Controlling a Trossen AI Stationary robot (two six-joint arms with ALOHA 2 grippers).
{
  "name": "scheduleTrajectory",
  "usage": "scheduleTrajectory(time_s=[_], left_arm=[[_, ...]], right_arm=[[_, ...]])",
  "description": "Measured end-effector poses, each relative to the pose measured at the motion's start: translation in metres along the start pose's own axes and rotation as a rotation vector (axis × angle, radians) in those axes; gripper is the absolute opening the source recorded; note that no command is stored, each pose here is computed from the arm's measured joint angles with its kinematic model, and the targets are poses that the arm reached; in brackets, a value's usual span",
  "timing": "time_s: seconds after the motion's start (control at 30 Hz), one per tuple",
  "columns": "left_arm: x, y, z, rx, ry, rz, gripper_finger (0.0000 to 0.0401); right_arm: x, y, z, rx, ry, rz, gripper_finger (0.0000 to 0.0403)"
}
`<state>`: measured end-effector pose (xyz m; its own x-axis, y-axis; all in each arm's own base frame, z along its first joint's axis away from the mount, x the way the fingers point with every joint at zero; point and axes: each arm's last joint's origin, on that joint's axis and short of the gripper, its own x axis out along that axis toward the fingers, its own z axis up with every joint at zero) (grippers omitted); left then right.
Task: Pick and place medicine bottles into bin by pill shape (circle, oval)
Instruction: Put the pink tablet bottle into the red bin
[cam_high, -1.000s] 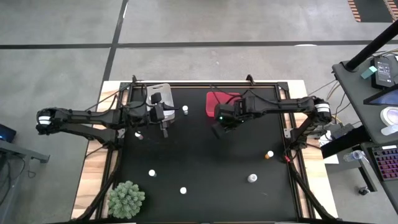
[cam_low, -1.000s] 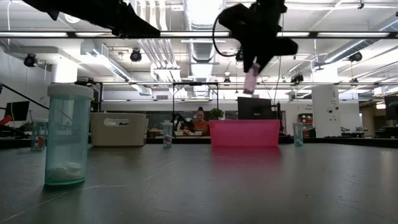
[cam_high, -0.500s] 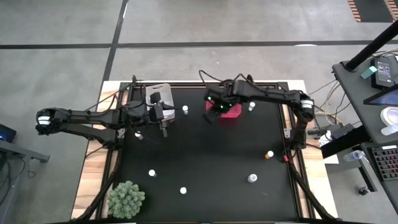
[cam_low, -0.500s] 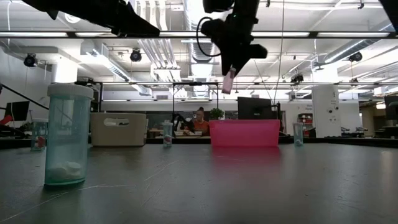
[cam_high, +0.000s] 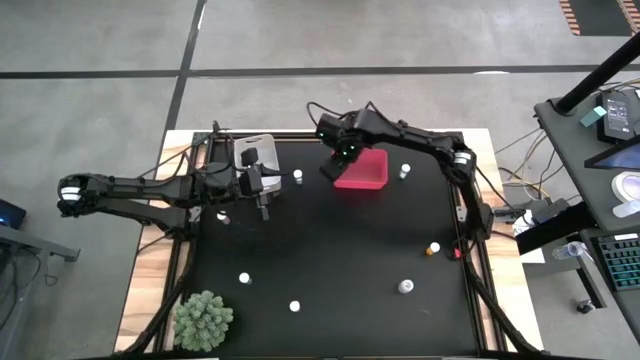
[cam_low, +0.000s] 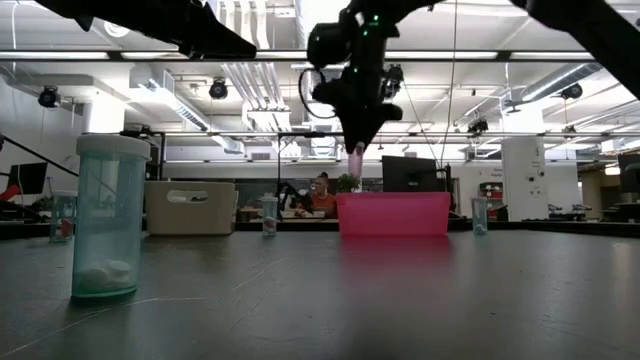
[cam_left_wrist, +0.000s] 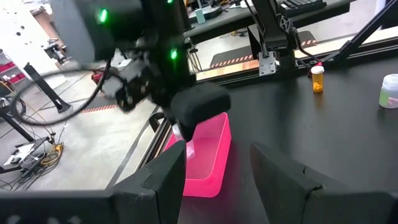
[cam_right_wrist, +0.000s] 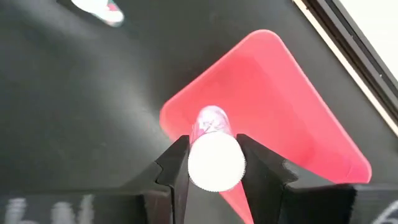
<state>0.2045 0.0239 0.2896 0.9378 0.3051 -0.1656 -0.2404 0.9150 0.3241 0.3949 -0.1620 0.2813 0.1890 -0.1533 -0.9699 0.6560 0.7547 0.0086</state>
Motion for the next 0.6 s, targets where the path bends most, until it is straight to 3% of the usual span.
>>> scheduleTrajectory(time_s=[0.6], left_arm=[[0.0,0.0,0.0,0.0,-0.001,0.0,0.0162]], right_arm=[[0.043,-0.038,0.023,-0.006,0.068,-0.041,0.0112]])
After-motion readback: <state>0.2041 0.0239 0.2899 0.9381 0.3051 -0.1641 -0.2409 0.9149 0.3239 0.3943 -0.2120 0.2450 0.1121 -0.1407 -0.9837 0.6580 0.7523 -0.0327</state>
